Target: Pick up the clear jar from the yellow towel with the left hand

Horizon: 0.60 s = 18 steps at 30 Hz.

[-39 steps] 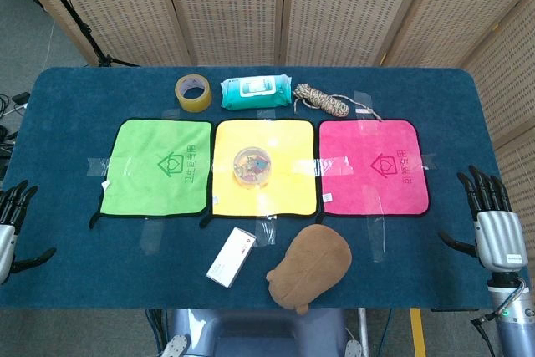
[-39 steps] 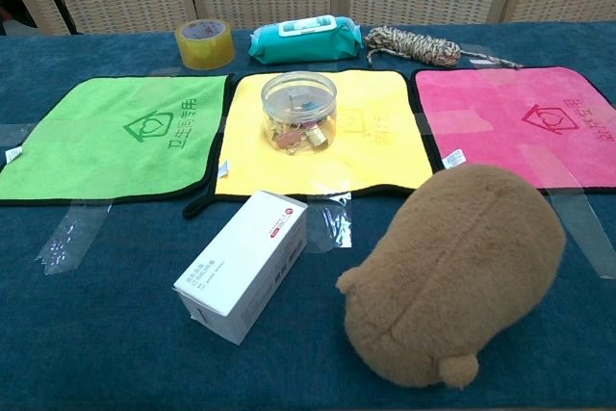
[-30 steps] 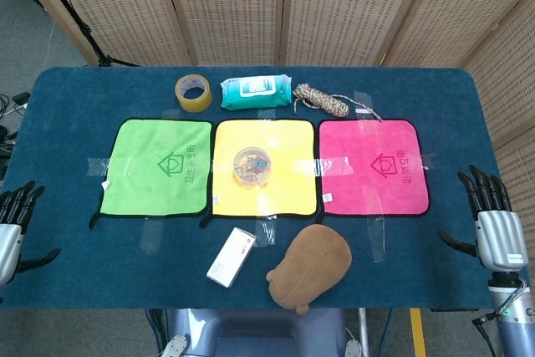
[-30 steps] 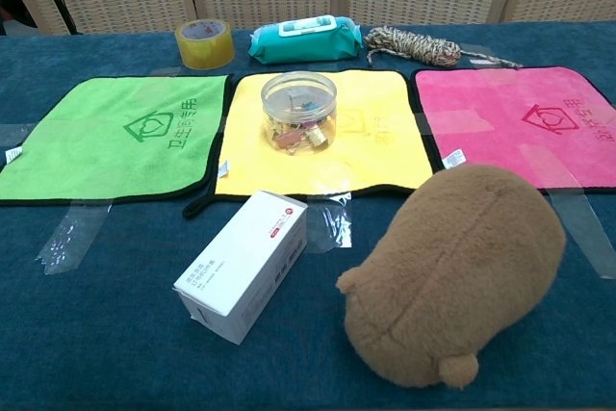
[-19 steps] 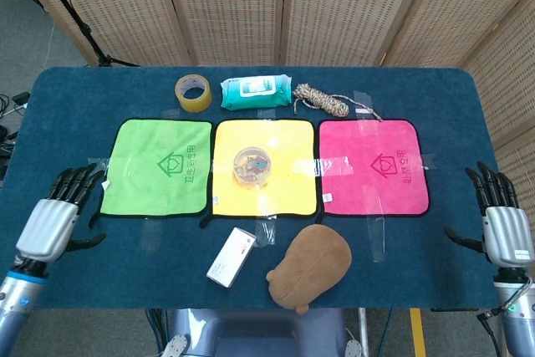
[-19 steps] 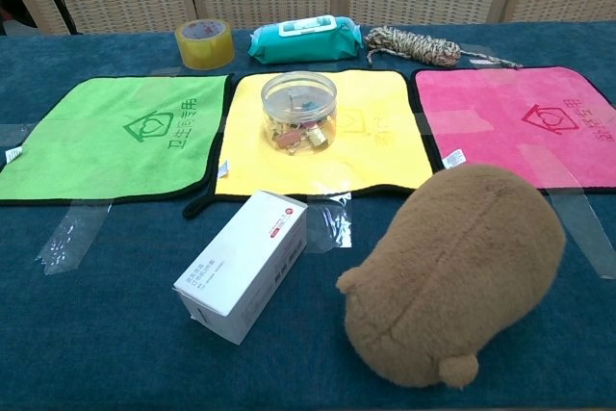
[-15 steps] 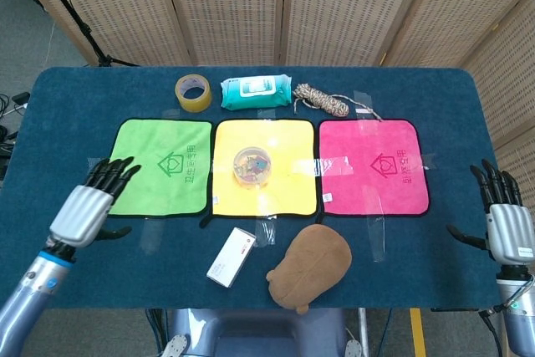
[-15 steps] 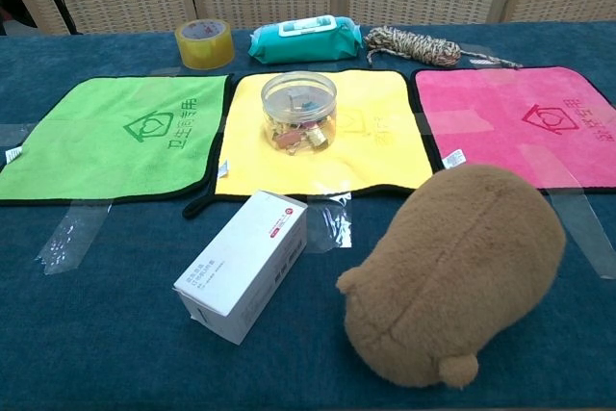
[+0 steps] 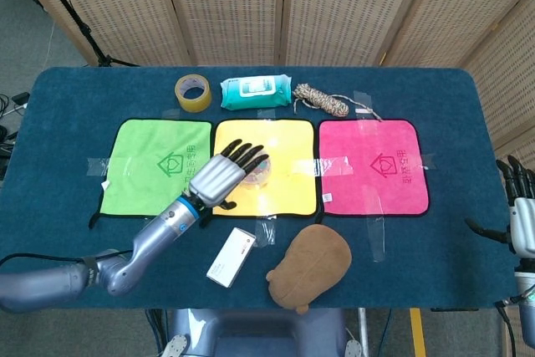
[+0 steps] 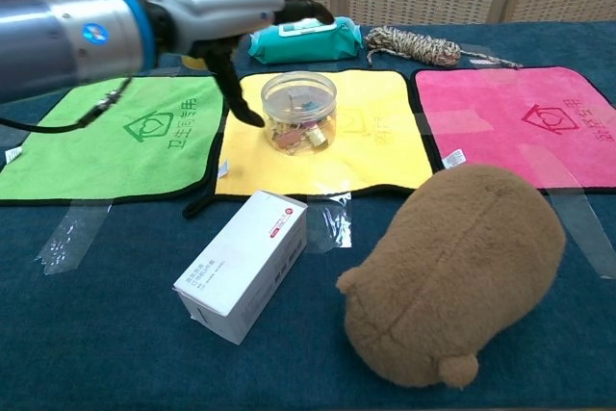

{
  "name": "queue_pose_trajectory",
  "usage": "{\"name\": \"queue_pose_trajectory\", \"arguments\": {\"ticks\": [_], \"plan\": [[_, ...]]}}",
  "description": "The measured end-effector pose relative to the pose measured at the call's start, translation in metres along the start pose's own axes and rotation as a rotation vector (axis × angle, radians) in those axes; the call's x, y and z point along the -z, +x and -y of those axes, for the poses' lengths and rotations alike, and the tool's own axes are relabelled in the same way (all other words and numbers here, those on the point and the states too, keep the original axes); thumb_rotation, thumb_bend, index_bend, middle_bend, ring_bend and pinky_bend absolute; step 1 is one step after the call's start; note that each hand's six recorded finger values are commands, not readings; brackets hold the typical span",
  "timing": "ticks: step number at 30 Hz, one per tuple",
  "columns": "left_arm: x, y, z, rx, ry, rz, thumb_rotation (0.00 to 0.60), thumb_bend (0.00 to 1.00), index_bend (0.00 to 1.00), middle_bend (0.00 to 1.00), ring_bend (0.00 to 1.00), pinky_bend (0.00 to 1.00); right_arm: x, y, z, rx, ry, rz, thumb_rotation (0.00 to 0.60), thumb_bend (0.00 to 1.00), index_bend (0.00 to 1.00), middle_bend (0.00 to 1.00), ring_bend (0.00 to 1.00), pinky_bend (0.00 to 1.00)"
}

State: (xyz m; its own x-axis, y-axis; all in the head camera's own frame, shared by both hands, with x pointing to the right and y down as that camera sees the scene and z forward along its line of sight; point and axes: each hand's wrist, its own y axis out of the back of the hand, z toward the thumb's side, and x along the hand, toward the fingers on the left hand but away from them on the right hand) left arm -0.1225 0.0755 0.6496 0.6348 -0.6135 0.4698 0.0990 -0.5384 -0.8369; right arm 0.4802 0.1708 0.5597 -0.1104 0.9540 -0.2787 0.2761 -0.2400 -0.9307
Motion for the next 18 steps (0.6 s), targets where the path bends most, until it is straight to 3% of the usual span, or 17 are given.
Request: {"name": "queue_pose_trajectory", "arguments": {"ticks": [6, 12, 18], "plan": [[-0.014, 0.041, 0.015, 0.045, 0.125, -0.018, 0.600, 0.00, 0.02, 0.00, 0.00, 0.00, 0.008, 0.001, -0.004, 0.007, -0.003, 0.025, 0.600, 0.00, 0.00, 0.00, 0.00, 0.00], [-0.026, 0.060, 0.032, 0.087, 0.179, -0.017, 0.600, 0.00, 0.16, 0.01, 0.01, 0.00, 0.011, 0.001, -0.005, 0.007, -0.003, 0.032, 0.600, 0.00, 0.00, 0.00, 0.00, 0.00], [-0.029, 0.068, 0.041, 0.102, 0.221, -0.015, 0.600, 0.00, 0.30, 0.20, 0.19, 0.04, 0.013, 0.000, -0.006, 0.011, -0.009, 0.038, 0.600, 0.00, 0.00, 0.00, 0.00, 0.00]]}}
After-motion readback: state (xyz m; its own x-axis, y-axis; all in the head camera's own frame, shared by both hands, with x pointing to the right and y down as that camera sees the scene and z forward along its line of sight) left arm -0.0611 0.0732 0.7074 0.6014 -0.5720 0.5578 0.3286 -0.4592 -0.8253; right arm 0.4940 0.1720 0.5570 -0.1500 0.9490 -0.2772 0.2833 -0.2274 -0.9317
